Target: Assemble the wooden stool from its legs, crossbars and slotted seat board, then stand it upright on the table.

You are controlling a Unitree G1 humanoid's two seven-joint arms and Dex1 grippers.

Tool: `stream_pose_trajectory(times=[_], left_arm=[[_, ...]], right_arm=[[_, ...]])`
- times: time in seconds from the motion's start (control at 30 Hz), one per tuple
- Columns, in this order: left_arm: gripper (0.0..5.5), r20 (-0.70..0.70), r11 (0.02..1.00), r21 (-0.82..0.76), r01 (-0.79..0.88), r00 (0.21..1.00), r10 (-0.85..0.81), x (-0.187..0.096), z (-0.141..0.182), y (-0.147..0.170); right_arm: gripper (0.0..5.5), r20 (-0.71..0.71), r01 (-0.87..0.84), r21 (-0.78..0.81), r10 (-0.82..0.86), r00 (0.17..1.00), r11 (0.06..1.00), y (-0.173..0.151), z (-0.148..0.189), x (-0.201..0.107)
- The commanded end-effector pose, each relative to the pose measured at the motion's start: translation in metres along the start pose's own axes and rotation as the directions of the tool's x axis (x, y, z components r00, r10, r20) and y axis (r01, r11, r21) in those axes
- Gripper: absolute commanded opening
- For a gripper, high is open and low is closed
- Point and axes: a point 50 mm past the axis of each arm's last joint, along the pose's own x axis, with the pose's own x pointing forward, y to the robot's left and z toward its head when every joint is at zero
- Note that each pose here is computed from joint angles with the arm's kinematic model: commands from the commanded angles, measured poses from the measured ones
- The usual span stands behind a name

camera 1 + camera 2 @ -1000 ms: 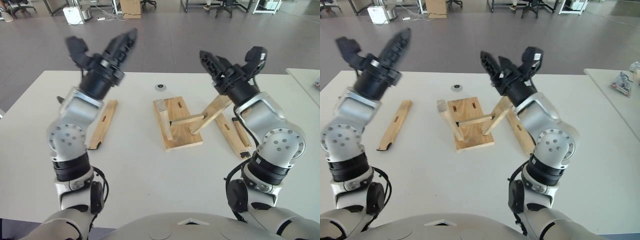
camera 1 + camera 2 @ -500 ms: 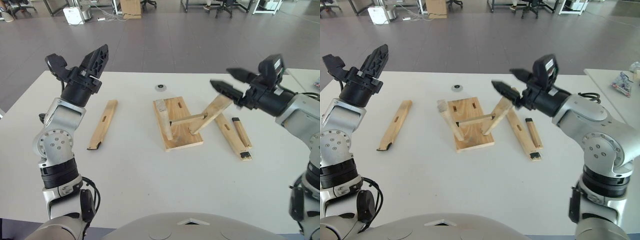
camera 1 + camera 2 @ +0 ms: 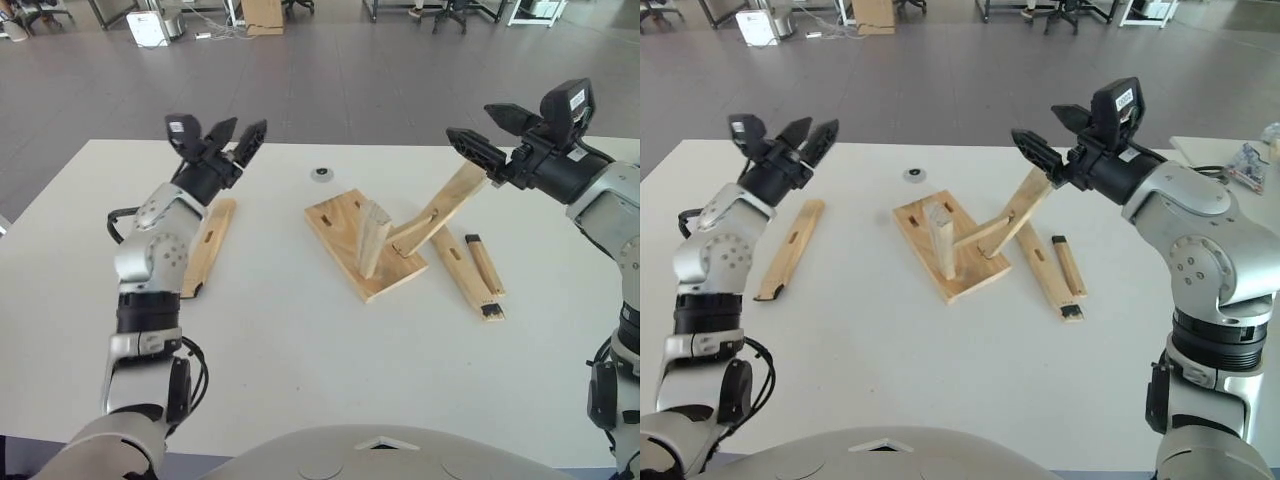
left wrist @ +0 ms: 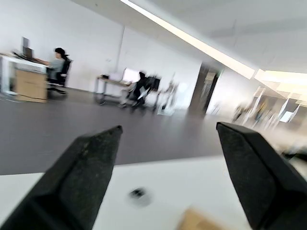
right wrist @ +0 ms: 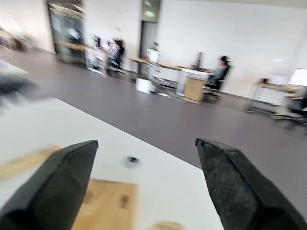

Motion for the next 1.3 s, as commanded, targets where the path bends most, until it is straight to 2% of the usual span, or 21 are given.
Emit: stream_pose_trajectory(times=[0.03, 0.13, 0.27, 0.33, 0.47, 0.6, 0.73, 0.8, 0.93, 1.0, 1.13, 1.3], left_arm=[[3.65, -0.340, 0.890, 0.444, 0.101, 0.938, 0.064, 0.021, -0.037, 0.032], [3.65, -0.434, 0.866, 0.482, 0.130, 0.894, 0.108, 0.015, -0.052, 0.041], [3.65, -0.500, 0.842, 0.497, 0.209, 0.862, 0.081, 0.010, -0.071, 0.037], [3.65, -0.556, 0.777, 0.547, 0.312, 0.829, 0.059, 0.007, -0.086, 0.028], [3.65, -0.561, 0.742, 0.545, 0.390, 0.827, -0.023, 0.003, -0.091, 0.021], [3.65, -0.499, 0.734, 0.530, 0.425, 0.856, -0.136, 0.009, -0.085, 0.010], [3.65, -0.395, 0.731, 0.520, 0.443, 0.883, -0.253, 0.012, -0.075, -0.001], [3.65, -0.334, 0.735, 0.523, 0.432, 0.897, -0.289, 0.010, -0.068, -0.002], [3.65, -0.283, 0.741, 0.531, 0.411, 0.910, -0.302, -0.001, -0.064, 0.001], [3.65, -0.261, 0.761, 0.523, 0.383, 0.922, -0.285, -0.008, -0.065, 0.003], [3.65, -0.220, 0.787, 0.517, 0.337, 0.941, -0.258, -0.018, -0.066, 0.004], [3.65, -0.166, 0.823, 0.502, 0.265, 0.964, -0.208, -0.027, -0.060, 0.006]], right_arm=[[3.81, -0.154, -0.381, 0.167, 0.406, 0.901, 0.909, 0.041, -0.027, -0.029], [3.81, -0.333, -0.489, 0.279, 0.561, 0.758, 0.826, 0.071, -0.065, -0.050], [3.81, -0.555, -0.472, 0.289, 0.547, 0.627, 0.833, 0.071, -0.107, -0.067], [3.81, -0.592, -0.410, 0.240, 0.468, 0.656, 0.880, 0.065, -0.119, -0.055], [3.81, -0.617, -0.290, 0.208, 0.356, 0.702, 0.934, 0.068, -0.144, -0.034], [3.81, -0.665, -0.167, 0.166, 0.235, 0.709, 0.972, 0.055, -0.163, -0.028], [3.81, -0.680, -0.048, 0.069, 0.082, 0.729, 0.996, 0.025, -0.166, -0.023], [3.81, -0.592, -0.143, 0.172, 0.218, 0.776, 0.975, 0.035, -0.149, -0.022], [3.81, -0.415, -0.303, 0.329, 0.425, 0.805, 0.894, 0.060, -0.122, -0.024], [3.81, -0.384, -0.297, 0.321, 0.411, 0.827, 0.899, 0.062, -0.118, -0.020], [3.81, -0.392, -0.196, 0.278, 0.297, 0.871, 0.941, 0.068, -0.130, -0.003], [3.81, -0.378, -0.148, 0.289, 0.255, 0.890, 0.946, 0.092, -0.146, 0.019]])
